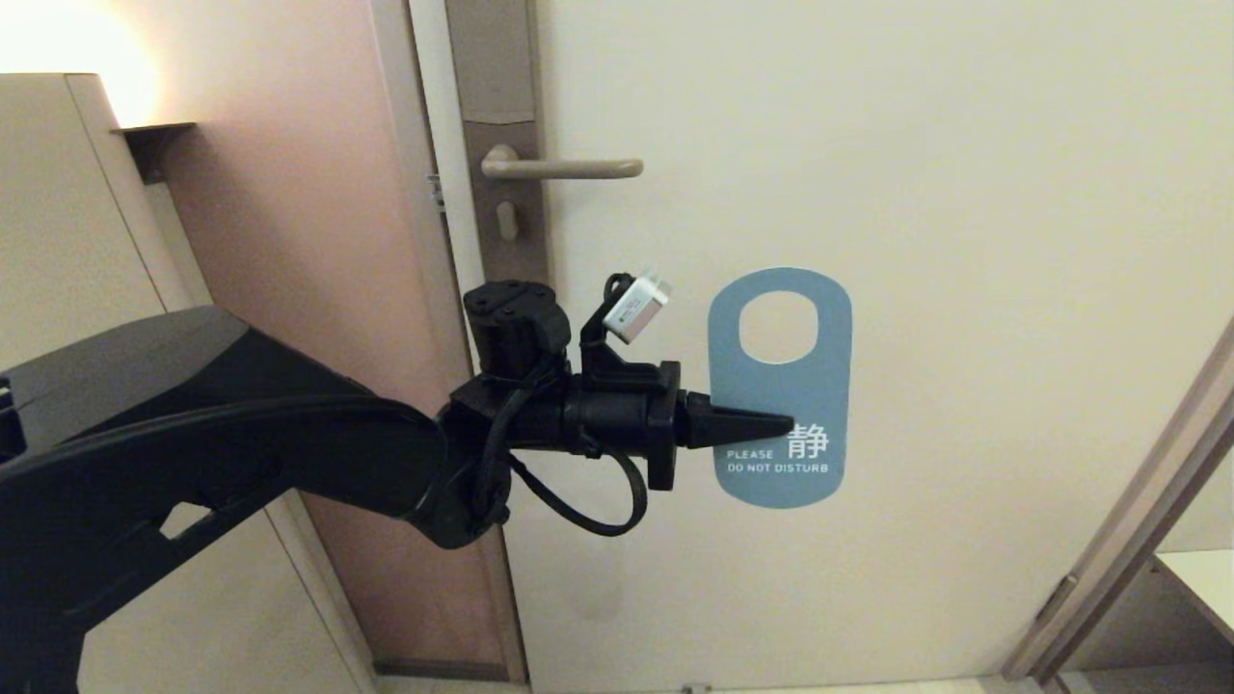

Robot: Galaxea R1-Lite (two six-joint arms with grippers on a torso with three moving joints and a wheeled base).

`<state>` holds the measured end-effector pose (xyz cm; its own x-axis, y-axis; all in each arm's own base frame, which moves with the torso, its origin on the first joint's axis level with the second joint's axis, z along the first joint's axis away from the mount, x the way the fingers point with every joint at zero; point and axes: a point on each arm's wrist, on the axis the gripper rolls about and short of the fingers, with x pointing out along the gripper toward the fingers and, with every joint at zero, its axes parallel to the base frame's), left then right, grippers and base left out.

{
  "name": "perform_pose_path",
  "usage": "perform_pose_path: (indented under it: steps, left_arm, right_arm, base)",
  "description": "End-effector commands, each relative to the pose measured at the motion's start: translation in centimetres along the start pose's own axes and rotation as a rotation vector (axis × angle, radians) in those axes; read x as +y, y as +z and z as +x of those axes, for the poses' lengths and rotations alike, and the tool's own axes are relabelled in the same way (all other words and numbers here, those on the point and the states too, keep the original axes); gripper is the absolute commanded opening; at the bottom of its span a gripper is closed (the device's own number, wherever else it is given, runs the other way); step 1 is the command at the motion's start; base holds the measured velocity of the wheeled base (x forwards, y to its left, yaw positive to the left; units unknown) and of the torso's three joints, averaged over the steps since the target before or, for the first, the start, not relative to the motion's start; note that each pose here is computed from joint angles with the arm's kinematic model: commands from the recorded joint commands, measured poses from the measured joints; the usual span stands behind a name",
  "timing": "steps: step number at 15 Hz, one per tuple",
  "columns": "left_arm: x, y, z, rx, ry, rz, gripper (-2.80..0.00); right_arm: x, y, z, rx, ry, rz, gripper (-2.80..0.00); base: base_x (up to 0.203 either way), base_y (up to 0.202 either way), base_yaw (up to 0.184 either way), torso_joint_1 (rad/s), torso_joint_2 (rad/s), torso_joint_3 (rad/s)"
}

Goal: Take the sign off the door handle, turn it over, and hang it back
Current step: Hand it to the other hand

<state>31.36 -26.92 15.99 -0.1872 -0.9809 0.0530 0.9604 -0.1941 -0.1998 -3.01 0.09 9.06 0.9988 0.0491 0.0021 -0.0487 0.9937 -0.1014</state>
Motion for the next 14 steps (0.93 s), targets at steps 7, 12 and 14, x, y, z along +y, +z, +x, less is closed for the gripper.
perform_pose_path:
  steps: [7,12,14]
  left_arm:
    - [-0.1,0.2,0.0,-0.002,-0.007,0.005,-2.8]
    - [-0.1,0.2,0.1,-0.002,-0.01,0.007,-2.8]
    - [-0.1,0.4,0.1,-0.006,-0.011,0.013,-2.8]
  right_arm:
    - [-0.2,2.9,-0.7,0.041,0.053,-0.006,-2.8]
    - [-0.6,5.8,1.6,0.131,0.091,0.002,-2.8]
    - [-0.8,7.1,3.8,0.168,0.108,0.007,-2.8]
  base:
    - [0.0,0.0,0.0,0.0,0.0,0.0]
    - [0.0,0.0,0.0,0.0,0.0,0.0]
    - [0.0,0.0,0.0,0.0,0.0,0.0]
